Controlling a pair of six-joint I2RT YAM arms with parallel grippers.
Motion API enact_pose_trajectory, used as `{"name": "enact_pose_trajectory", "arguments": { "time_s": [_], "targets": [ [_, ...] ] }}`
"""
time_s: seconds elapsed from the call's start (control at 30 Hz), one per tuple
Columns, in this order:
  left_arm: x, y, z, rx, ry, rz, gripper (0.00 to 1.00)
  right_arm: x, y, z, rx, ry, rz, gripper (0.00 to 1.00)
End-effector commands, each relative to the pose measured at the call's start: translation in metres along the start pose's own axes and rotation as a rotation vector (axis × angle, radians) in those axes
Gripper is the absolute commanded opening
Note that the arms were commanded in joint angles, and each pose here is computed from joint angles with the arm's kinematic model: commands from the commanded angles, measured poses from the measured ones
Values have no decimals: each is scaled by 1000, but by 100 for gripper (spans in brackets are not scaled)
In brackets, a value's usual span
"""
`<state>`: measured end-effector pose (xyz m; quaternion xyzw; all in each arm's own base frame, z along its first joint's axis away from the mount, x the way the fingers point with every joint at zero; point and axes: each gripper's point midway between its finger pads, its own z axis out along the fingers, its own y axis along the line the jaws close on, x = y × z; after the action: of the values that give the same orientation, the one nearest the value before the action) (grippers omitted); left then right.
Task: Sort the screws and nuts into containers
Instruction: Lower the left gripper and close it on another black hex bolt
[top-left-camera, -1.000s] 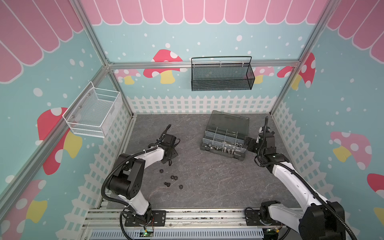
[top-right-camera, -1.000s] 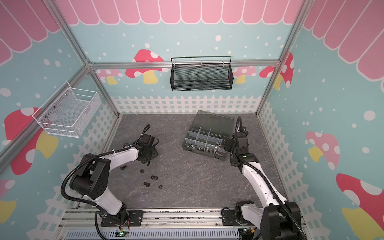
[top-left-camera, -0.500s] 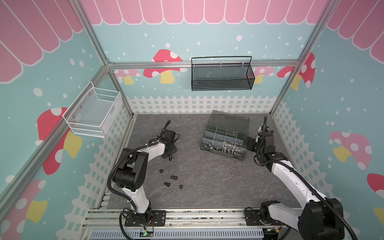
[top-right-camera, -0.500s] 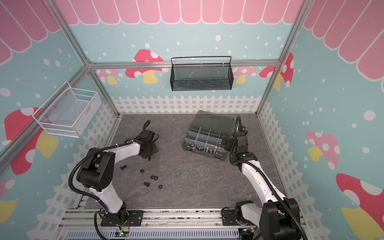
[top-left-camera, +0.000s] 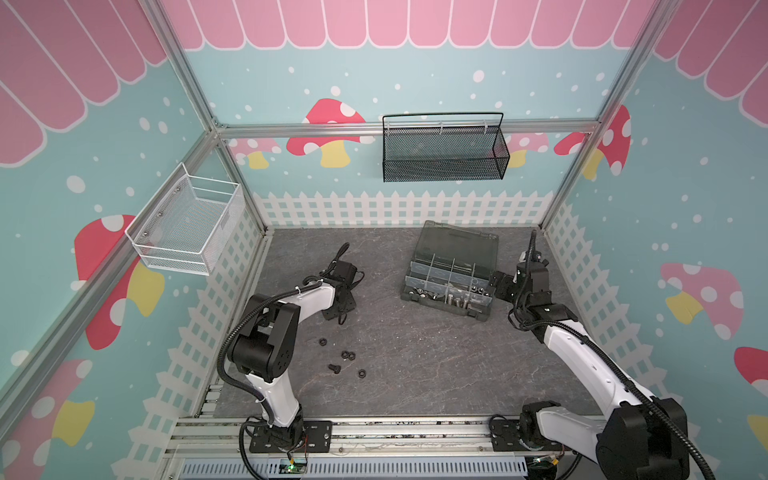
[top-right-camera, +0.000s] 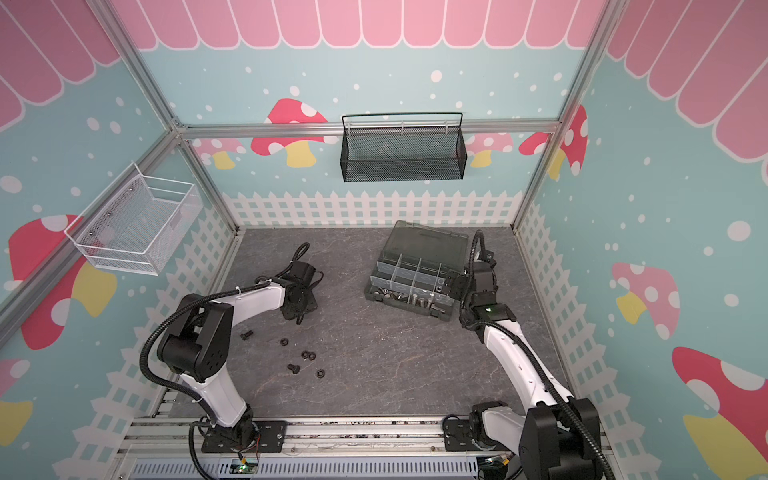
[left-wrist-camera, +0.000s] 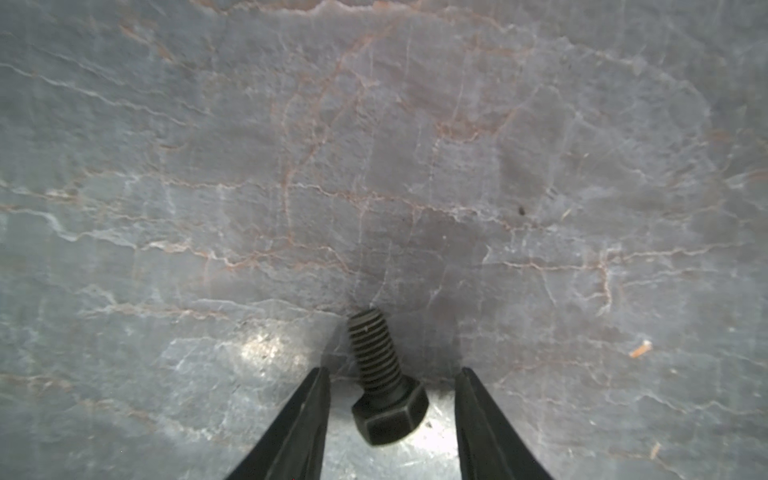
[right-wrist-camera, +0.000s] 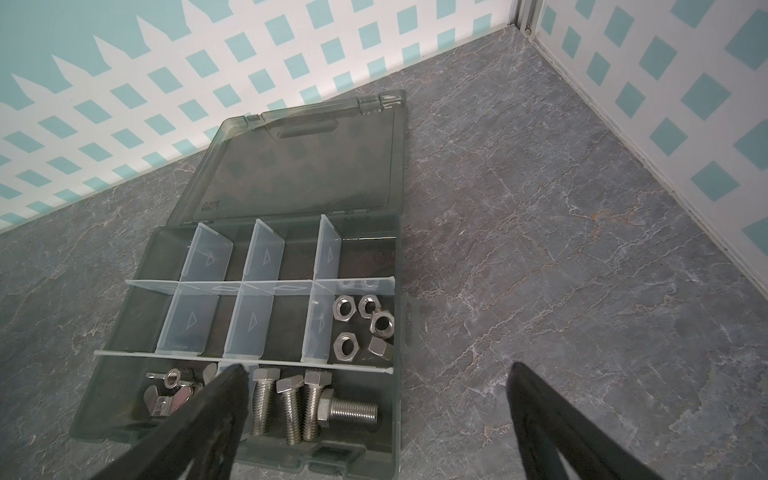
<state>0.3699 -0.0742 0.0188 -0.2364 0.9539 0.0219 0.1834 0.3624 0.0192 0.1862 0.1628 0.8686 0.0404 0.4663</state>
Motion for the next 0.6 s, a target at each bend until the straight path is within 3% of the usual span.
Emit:
{"name": "enact_pose_trajectory", "arguments": {
  "time_s": [0.0, 0.23, 0.47, 0.57],
  "targets": [
    [8, 14, 6, -82, 41, 44, 49, -13, -2, -8, 14, -42, 27, 98],
    [4, 9, 9, -71, 49, 49, 45, -14, -4, -10, 20, -46, 28, 98],
    [5, 7, 10, -52, 64, 48, 34, -18, -7, -11, 39, -60, 35, 98],
    [5, 7, 9, -44, 63, 43, 25, -19, -8, -12, 45, -64, 36, 98]
  ]
}}
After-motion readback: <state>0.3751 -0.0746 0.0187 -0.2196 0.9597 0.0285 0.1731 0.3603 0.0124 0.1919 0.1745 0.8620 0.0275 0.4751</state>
